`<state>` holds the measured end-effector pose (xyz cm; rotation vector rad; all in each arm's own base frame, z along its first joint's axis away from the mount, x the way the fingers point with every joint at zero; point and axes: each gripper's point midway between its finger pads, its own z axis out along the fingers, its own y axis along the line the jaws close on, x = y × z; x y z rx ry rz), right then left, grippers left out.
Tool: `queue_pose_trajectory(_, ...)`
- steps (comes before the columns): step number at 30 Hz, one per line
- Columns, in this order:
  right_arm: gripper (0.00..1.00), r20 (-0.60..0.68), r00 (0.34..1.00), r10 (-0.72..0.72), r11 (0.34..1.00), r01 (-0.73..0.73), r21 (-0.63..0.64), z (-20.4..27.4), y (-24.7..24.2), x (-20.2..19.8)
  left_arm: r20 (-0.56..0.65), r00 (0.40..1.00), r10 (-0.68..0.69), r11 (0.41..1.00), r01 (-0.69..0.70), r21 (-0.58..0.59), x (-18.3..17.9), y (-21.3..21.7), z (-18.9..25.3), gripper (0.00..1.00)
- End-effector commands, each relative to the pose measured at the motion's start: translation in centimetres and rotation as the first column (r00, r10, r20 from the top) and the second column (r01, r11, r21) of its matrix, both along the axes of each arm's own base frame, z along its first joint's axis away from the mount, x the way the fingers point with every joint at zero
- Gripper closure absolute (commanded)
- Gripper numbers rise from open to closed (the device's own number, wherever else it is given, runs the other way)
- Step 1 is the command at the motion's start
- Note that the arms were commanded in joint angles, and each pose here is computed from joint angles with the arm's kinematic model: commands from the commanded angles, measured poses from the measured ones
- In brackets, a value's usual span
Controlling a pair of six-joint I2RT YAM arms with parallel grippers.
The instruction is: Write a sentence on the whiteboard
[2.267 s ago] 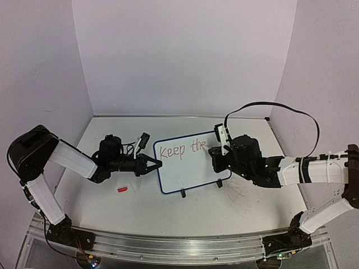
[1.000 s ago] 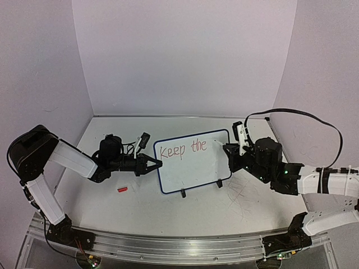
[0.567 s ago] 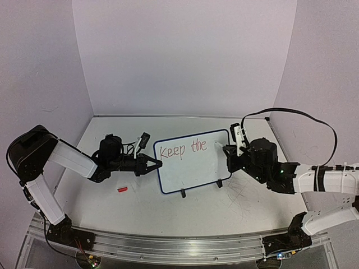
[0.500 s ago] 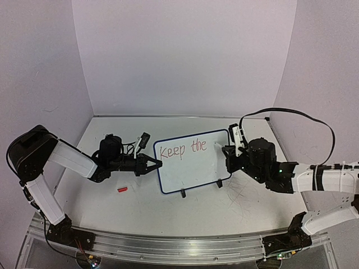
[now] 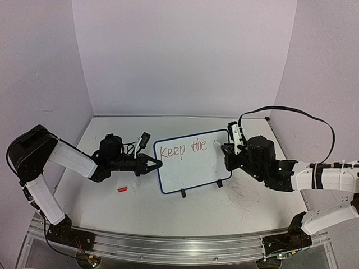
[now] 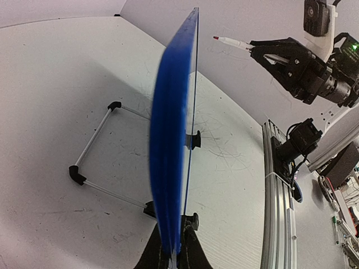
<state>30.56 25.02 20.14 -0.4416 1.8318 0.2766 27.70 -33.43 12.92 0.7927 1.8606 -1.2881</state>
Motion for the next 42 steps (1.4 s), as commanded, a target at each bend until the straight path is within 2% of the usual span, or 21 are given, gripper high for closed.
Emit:
queue_pose_trajectory(1, 1.0, 0.036, 0.999, -0.024, 0.999, 0.023, 0.022, 1.7, 0.2, 0.8, 0.005, 0.993, 0.115, 0.989, -0.115, 0.089, 2.2, 1.0, -1.9, 1.0)
queue_pose_trajectory(16, 1.0, 0.042, 0.999, -0.027, 0.999, 0.026, 0.026, 1.7, 0.0, 0.7, 0.0, 0.99, 0.139, 0.985, -0.138, 0.105, 2.8, 1.0, -2.6, 1.0)
queue_pose_trajectory(25, 1.0, 0.039, 0.999, -0.034, 0.999, 0.033, 0.028, 1.5, -0.4, 0.5, 0.097, 0.97, 0.223, 0.966, -0.233, 0.111, 3.5, 2.4, -1.0, 1.0)
queue_pose_trajectory(42, 1.0, 0.032, 0.999, 0.004, 0.998, -0.007, 0.067, 1.5, 0.1, 1.1, 0.113, 0.967, 0.227, 0.963, -0.24, 0.122, 3.6, 2.4, -1.2, 1.0)
